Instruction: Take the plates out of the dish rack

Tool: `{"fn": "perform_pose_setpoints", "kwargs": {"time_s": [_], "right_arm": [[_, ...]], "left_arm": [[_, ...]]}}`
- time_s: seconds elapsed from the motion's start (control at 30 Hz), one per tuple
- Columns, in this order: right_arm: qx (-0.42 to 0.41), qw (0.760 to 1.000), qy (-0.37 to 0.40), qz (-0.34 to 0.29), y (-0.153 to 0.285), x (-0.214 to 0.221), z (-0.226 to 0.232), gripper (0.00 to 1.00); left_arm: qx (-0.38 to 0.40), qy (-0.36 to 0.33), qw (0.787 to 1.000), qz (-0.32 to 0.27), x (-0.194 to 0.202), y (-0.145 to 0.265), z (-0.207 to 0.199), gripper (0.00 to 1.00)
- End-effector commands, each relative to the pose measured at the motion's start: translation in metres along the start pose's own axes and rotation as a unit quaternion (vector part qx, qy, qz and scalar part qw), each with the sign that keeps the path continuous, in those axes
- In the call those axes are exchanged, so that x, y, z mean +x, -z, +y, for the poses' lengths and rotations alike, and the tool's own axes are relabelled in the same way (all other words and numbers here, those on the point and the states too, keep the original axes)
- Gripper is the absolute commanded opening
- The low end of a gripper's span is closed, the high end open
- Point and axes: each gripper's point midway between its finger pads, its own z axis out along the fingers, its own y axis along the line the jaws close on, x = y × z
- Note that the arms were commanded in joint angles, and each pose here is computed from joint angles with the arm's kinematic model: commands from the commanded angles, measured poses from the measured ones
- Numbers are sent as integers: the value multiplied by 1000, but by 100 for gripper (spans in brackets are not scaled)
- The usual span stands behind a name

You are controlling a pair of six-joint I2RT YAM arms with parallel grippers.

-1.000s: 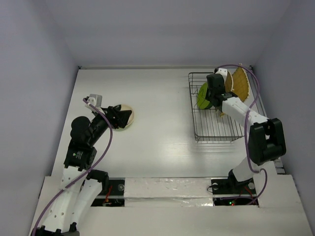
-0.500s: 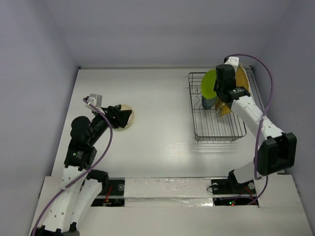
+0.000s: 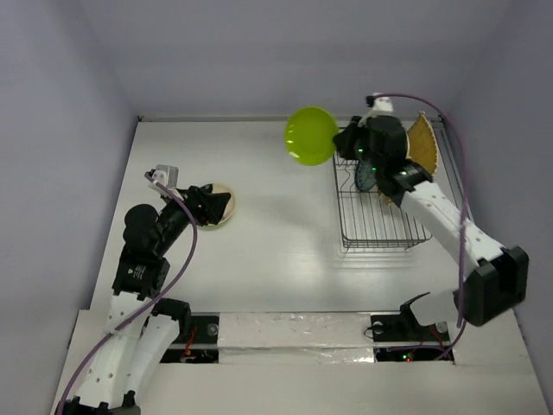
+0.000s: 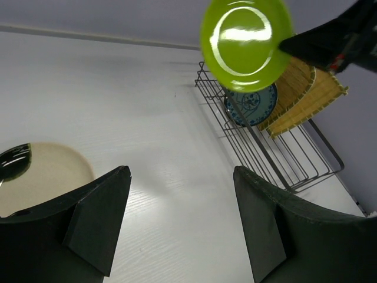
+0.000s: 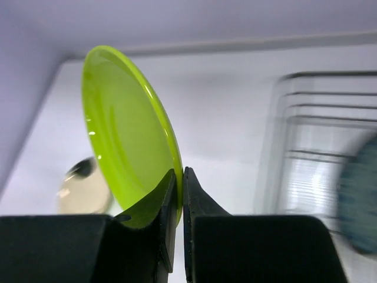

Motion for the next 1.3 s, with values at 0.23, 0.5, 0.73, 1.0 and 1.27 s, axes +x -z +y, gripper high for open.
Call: {"fn": "perform_pose_setpoints", "kwargs": {"time_s": [0.23, 0.5, 0.73, 1.0, 1.27], "right_arm": [[-303, 935, -128, 136, -60, 119, 208, 0], [-301, 913, -181, 209, -90, 200, 261, 0], [-258, 919, -190, 229, -101, 240, 256, 8], [-225, 925, -183, 245, -112, 266, 242, 18], [-220, 932, -177, 227, -111, 251, 242, 49]], "left_arm": [[15, -12, 999, -33, -19, 4, -9, 67], [17, -11, 999, -33, -19, 4, -10, 67], [16, -11, 999, -34, -19, 4, -10, 67], [18, -12, 999, -34, -19, 5, -11, 67], [16, -12, 999, -36, -20, 5, -11, 67]]}}
